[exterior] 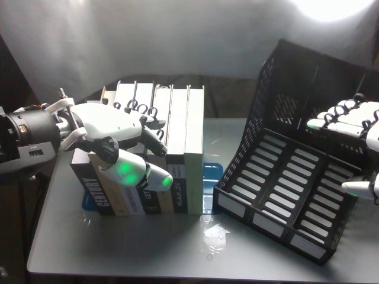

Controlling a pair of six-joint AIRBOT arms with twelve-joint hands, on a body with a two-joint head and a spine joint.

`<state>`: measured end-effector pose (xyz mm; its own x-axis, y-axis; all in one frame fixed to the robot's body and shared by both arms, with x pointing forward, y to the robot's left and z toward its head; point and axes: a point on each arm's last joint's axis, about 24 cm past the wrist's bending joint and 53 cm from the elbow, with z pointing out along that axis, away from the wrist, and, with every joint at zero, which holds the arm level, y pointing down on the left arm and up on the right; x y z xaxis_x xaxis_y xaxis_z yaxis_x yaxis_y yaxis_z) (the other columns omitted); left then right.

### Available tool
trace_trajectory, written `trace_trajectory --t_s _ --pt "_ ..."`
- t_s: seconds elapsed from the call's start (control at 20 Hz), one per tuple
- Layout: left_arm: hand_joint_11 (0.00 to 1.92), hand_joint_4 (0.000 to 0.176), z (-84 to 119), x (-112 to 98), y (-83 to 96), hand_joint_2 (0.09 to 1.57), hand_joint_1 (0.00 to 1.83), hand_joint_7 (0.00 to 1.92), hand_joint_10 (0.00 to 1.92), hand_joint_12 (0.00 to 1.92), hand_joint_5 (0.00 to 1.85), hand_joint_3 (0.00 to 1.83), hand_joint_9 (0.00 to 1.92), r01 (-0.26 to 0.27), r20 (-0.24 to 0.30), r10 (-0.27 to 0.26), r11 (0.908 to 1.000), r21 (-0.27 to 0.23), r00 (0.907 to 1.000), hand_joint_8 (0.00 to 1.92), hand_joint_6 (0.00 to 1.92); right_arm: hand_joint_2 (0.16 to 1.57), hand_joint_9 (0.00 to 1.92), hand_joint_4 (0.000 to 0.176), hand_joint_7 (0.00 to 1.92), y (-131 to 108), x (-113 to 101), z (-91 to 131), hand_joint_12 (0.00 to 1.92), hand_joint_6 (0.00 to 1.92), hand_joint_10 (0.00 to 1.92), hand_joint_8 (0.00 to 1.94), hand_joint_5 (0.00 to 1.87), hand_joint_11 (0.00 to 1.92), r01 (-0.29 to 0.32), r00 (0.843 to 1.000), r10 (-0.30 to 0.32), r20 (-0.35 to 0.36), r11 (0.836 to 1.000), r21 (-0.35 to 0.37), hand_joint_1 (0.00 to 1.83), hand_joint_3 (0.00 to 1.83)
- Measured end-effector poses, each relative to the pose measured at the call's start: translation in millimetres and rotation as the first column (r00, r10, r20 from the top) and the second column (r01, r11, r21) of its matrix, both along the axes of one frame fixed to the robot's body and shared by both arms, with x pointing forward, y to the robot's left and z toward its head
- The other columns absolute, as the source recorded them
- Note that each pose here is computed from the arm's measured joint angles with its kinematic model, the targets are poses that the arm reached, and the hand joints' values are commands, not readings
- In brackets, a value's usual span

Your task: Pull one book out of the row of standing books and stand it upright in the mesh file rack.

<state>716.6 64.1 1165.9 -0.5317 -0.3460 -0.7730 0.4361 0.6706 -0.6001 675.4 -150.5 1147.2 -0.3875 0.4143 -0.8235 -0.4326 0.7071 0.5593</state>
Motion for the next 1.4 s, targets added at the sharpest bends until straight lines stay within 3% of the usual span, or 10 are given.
trace_trajectory --t_s 0.15,0.3,0.4,0.55,0.7,0.95,1.05,1.25,1.4 --pt "0.00 0.000 -1 -1 -1.2 1.10 0.15 0.00 0.00 0.00 0.60 0.00 0.00 0.004 0.001 -0.004 1.0000 0.007 1.0000 0.00 0.03 1.29 0.00 0.000 0.00 0 0 1 0.00 0.00 0.00 0.00 0.00 0.00 0.003 1.000 -0.003 0.003 1.000 0.007 0.46 0.00" --pt "0.00 0.006 -2 -4 -0.4 1.12 0.11 0.00 0.00 0.00 0.52 0.00 0.00 0.006 -0.005 -0.006 1.0000 0.002 1.0000 0.00 0.00 1.29 0.00 0.000 0.00 -2 -1 -2 0.00 0.00 0.00 0.00 0.00 0.00 0.005 1.000 -0.005 -0.003 1.000 0.004 0.44 0.00" --pt "0.00 0.000 -2 -2 2.8 1.13 0.09 0.00 0.00 0.00 0.43 0.00 0.00 -0.010 -0.022 0.010 0.9998 -0.015 0.9997 0.00 0.00 1.30 0.00 0.000 0.00 -3 0 -2 0.00 0.00 0.00 0.00 0.00 0.00 0.007 1.000 -0.007 -0.004 1.000 0.006 0.44 0.00" --pt "0.00 0.000 5 3 4.6 1.13 0.12 0.00 0.00 0.00 0.42 0.00 0.00 -0.039 -0.048 0.036 0.9976 -0.058 0.9982 0.00 0.00 1.30 0.00 0.000 0.00 -3 0 -2 0.00 0.00 0.00 0.00 0.00 0.00 0.007 1.000 -0.007 -0.004 1.000 0.007 0.47 0.00" --pt "0.00 0.000 9 7 4.1 1.11 0.10 0.00 0.00 0.00 0.44 0.00 0.00 -0.050 -0.049 0.047 0.9968 -0.062 0.9977 0.00 0.01 1.30 0.00 0.000 0.00 -3 0 -2 0.00 0.00 0.00 0.00 0.00 0.00 0.009 1.000 -0.009 -0.004 1.000 0.008 0.42 0.00" --pt "0.00 0.006 -4 10 6.0 1.08 0.13 0.00 0.00 0.00 0.49 0.00 0.00 -0.072 -0.080 0.070 0.9972 -0.021 0.9943 0.00 0.02 1.30 0.00 0.000 0.00 -1 -1 -3 0.00 0.00 0.00 0.00 0.00 0.00 0.006 1.000 -0.006 -0.007 1.000 0.011 0.48 0.00" --pt "0.00 0.003 -5 9 5.3 1.08 0.06 0.00 0.00 0.00 0.44 0.00 0.00 -0.065 -0.070 0.065 0.9979 -0.002 0.9955 0.00 0.01 1.30 0.00 0.000 0.00 -2 -1 -6 0.00 0.00 0.00 0.00 0.00 0.00 0.008 1.000 -0.008 -0.011 1.000 0.011 0.50 0.00" --pt "0.00 0.000 -8 3 4.9 1.06 0.15 0.00 0.00 0.00 0.52 0.00 0.00 -0.051 -0.063 0.052 0.9984 0.022 0.9967 0.00 0.03 1.30 0.00 0.000 0.00 -4 -2 -8 0.00 0.00 0.00 0.00 0.00 0.00 0.013 1.000 -0.013 -0.019 1.000 0.014 0.50 0.00" --pt "0.00 0.000 -11 -9 5.7 1.07 0.07 0.00 0.00 0.00 0.51 0.00 0.00 -0.031 -0.061 0.033 0.9989 0.036 0.9976 0.00 0.02 1.30 0.00 0.000 0.00 -5 -2 -10 0.00 0.00 0.00 0.00 0.00 0.00 0.015 1.000 -0.015 -0.025 1.000 0.012 0.49 0.00"
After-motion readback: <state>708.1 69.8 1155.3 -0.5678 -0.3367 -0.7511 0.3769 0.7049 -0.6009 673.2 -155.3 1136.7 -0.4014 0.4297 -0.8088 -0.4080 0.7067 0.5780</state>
